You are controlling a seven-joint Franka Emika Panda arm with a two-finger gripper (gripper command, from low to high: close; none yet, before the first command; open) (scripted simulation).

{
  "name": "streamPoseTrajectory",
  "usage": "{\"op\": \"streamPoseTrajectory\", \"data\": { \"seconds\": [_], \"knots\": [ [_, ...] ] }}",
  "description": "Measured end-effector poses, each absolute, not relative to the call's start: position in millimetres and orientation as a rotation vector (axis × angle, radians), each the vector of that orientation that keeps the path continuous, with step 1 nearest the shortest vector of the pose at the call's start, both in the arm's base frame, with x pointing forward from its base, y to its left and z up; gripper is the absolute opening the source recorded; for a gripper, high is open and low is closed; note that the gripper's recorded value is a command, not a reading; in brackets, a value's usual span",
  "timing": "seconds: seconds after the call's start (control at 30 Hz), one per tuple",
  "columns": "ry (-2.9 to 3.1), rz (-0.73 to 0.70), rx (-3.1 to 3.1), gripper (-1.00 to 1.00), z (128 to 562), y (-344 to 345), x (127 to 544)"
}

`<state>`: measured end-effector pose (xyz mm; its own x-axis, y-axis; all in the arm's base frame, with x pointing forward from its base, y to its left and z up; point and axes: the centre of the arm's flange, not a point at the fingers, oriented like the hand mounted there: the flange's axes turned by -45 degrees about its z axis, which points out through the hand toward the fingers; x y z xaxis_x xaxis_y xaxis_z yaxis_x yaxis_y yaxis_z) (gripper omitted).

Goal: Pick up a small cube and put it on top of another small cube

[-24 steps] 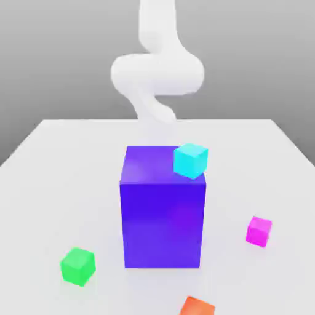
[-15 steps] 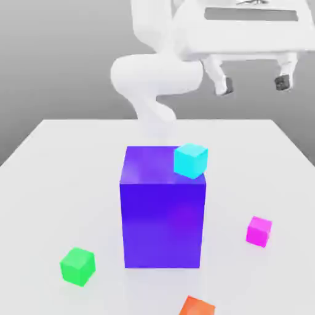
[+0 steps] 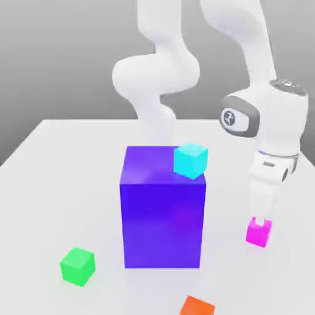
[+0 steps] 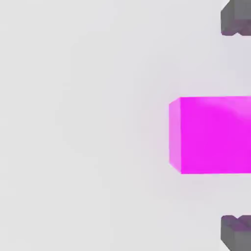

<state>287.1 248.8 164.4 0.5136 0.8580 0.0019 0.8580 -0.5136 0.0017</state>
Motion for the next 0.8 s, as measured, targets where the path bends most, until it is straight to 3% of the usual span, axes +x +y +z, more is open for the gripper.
{"op": "streamPoseTrajectory", "data": {
  "seconds": [0.1, 0.13, 0.37, 0.6, 0.73, 0.8],
  "knots": [
    [1.552, 0.000, 2.732, 0.00, 135.2, 248.2, 285.6],
    [1.552, 0.000, 2.732, -1.00, 128.8, 247.8, 285.1],
    [1.552, 0.000, 2.732, -1.00, 128.8, 247.8, 285.0],
    [1.566, 0.018, 2.726, -1.00, 189.2, 252.9, 287.3],
    [1.613, 0.175, 2.720, -1.00, 228.2, 260.2, 340.1],
    [1.521, 0.208, 2.763, -1.00, 238.5, 223.6, 379.6]
  ]
}}
